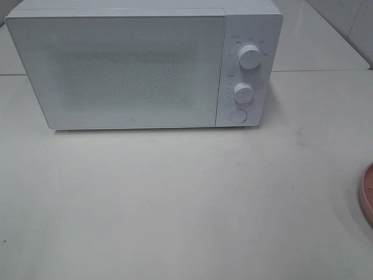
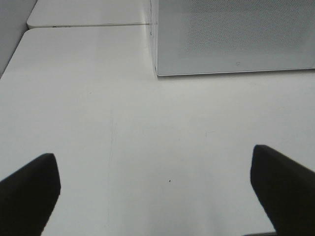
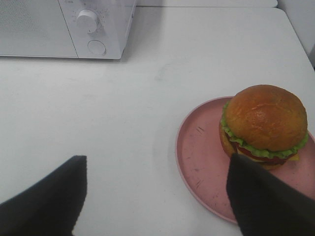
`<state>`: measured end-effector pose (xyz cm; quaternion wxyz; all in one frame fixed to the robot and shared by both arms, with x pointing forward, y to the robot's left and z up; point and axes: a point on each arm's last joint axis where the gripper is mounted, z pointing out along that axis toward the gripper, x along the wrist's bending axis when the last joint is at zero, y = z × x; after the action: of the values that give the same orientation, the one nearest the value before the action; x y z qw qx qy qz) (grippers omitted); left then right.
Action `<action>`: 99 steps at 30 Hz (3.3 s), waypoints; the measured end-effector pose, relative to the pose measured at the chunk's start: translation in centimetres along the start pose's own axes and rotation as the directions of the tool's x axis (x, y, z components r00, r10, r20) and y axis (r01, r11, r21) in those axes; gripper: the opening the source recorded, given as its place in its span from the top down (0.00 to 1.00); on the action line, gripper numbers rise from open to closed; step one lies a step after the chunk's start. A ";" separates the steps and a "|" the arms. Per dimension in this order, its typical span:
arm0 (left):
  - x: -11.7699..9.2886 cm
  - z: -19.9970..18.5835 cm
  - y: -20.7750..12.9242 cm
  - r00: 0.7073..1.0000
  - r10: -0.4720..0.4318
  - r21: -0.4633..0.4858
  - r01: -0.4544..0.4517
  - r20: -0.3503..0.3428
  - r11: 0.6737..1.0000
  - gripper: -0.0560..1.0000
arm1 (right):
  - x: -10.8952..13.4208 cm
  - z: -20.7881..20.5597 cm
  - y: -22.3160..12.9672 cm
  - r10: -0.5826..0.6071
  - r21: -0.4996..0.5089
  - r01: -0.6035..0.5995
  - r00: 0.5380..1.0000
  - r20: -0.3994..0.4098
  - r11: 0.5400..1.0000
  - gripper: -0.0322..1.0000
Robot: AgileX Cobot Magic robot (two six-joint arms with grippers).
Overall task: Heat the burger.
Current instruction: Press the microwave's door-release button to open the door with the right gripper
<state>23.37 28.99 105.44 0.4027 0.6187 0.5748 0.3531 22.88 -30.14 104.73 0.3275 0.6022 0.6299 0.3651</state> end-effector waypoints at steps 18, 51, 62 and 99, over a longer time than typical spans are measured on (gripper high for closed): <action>0.0 0.0 0.0 1.000 0.000 0.000 0.000 0.000 1.000 0.01 | 0.0 0.0 0.0 0.000 0.000 0.000 1.000 0.000 1.000 0.24; 0.0 0.0 0.0 1.000 0.000 0.000 0.000 0.000 1.000 0.01 | 0.4 5.0 6.4 -0.006 -0.028 0.006 1.000 -0.006 1.000 0.24; 0.0 0.0 0.0 1.000 0.000 0.000 0.000 0.000 1.000 0.01 | 0.6 8.2 7.7 -0.009 0.031 0.009 1.000 -0.005 0.999 0.24; 0.0 0.0 0.0 1.000 0.000 0.000 0.000 0.000 1.000 0.01 | 1.0 18.1 10.2 -0.012 -0.009 0.011 1.000 -0.017 1.000 0.24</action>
<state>23.37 28.99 105.44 0.4027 0.6187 0.5748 0.3531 43.51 -27.92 104.06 0.3271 0.5940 0.6343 0.3712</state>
